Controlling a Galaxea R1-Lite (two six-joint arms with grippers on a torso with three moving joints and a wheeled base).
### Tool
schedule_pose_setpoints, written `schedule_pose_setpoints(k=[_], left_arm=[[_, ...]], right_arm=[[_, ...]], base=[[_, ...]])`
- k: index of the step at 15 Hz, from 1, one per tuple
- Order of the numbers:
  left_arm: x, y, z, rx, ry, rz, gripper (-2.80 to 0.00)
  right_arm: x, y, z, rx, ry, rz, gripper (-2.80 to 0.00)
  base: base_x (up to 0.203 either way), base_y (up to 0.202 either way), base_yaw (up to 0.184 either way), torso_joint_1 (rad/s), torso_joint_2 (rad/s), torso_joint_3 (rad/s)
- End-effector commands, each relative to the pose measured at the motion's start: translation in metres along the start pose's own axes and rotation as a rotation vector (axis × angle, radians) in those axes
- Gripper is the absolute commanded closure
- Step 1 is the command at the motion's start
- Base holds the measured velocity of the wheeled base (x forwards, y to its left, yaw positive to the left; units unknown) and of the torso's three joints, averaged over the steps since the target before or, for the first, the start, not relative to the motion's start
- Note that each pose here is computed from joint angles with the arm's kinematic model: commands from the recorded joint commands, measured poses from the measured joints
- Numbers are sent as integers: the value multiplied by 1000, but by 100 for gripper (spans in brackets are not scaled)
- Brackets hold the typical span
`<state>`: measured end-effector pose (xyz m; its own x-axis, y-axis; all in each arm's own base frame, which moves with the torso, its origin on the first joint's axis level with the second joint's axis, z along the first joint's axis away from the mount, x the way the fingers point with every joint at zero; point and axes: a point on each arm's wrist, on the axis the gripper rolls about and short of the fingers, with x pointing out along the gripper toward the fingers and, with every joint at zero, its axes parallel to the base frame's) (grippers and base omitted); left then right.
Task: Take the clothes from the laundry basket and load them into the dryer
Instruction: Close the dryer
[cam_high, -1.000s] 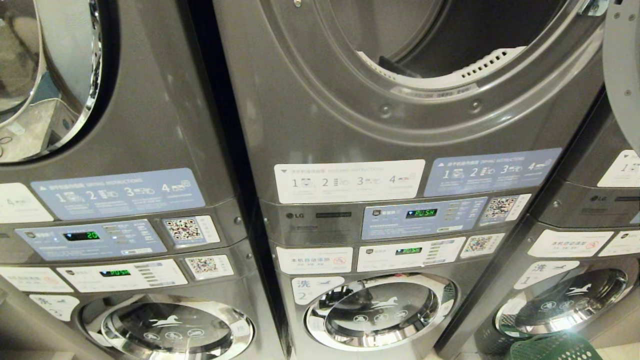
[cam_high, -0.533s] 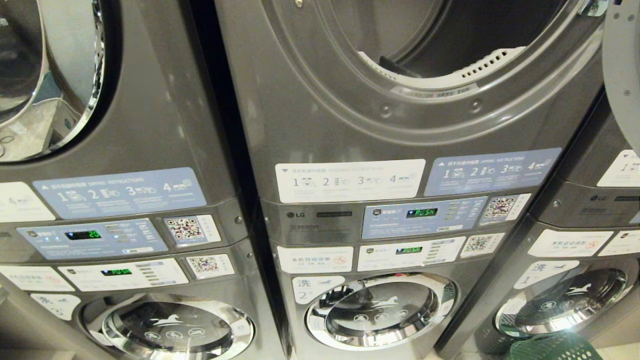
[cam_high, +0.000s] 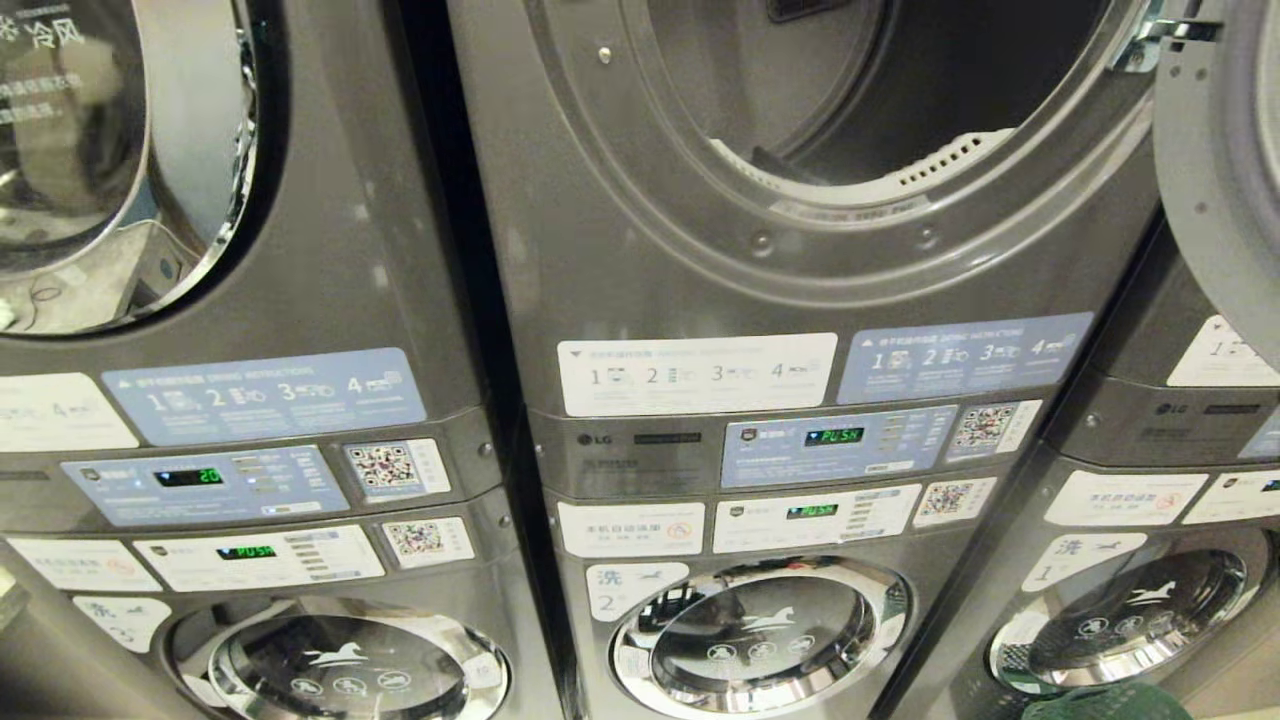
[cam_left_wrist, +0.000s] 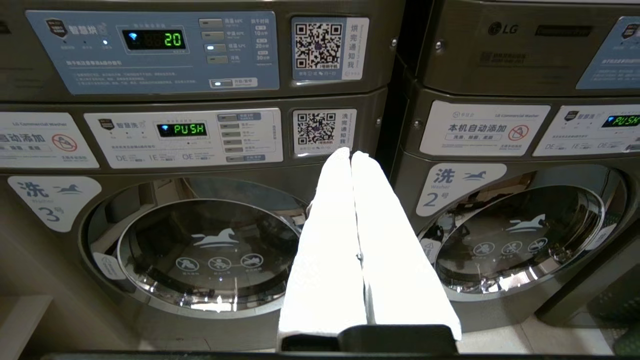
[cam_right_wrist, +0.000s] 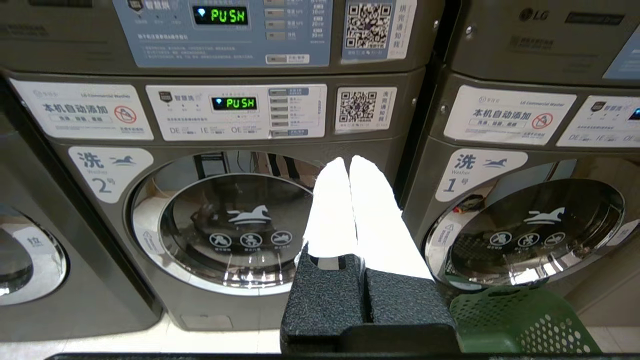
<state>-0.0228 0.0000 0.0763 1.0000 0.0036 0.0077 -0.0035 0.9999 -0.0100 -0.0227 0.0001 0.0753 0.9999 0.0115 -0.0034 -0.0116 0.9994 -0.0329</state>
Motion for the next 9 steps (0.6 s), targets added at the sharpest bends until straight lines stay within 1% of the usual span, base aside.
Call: schedule_pose_setpoints(k=[1, 9], left_arm=[[0, 0, 0, -1, 2, 1, 0], [0, 0, 0, -1, 2, 1, 0]], right_arm=[[0, 0, 0, -1, 0, 1, 0], [0, 0, 0, 1, -2, 1, 0]], base=[[0, 0, 0, 2, 5, 201], [0, 0, 0, 0, 3, 195]])
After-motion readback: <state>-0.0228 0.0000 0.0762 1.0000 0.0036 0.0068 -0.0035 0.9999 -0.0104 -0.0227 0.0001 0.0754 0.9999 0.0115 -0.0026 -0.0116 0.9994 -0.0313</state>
